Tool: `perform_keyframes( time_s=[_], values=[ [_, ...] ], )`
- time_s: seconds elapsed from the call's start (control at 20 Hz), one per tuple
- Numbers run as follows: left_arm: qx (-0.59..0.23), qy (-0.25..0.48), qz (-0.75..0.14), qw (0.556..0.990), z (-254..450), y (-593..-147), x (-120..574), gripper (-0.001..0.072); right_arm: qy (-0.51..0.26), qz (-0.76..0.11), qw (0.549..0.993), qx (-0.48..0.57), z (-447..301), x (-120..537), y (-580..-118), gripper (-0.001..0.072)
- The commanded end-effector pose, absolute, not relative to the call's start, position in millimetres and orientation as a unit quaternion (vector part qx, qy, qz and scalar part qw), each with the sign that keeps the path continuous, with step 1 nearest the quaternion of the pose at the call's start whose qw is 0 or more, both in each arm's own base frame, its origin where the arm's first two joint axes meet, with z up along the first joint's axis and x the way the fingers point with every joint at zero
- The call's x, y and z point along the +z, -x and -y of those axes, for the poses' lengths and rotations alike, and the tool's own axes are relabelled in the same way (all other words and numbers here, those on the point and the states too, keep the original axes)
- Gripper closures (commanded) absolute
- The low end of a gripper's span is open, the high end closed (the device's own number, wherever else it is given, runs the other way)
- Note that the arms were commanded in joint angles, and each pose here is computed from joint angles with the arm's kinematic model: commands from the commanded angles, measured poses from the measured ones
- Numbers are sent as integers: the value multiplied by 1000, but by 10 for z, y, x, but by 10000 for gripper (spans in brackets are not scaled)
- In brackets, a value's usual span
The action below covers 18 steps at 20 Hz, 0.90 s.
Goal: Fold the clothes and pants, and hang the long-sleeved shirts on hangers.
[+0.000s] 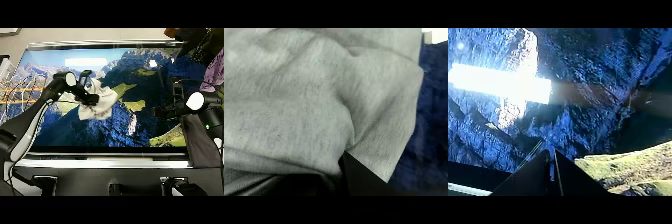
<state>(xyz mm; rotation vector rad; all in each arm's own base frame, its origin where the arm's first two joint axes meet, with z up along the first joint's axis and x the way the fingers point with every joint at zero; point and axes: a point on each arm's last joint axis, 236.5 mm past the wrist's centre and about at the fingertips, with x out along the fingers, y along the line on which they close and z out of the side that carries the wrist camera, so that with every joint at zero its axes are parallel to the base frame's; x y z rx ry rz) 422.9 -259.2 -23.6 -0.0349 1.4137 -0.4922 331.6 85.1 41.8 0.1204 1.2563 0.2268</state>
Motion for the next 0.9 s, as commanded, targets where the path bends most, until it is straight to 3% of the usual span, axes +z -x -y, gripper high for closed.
perform_keyframes(
  time_s=[0.0,0.2,0.35,0.4,0.45,0.5,0.55,0.85],
  values=[
    [-269,-13,-677,684,3053,-3476,-71,695,-56,-586,802,106,-854,423,-3317,634],
    [-269,-37,-712,648,3337,-2768,-352,695,-56,-586,802,106,-855,423,-3317,634],
    [-278,-54,-717,637,3454,-2539,-461,692,-56,-586,802,106,-854,423,-3317,634],
    [-281,-51,-714,639,3471,-2549,-421,654,-56,-586,802,106,-854,423,-3317,634],
    [-283,-46,-707,647,3475,-2609,-340,486,-56,-585,802,106,-854,423,-3318,634],
    [-287,-37,-695,658,3476,-2696,-213,260,-56,-586,802,106,-855,423,-3317,634],
    [-294,-29,-678,673,3459,-2813,-38,130,-56,-586,802,106,-854,423,-3317,634],
    [-296,18,-574,763,2806,-3405,1032,130,-56,-586,802,106,-855,423,-3317,634]
  ],
)
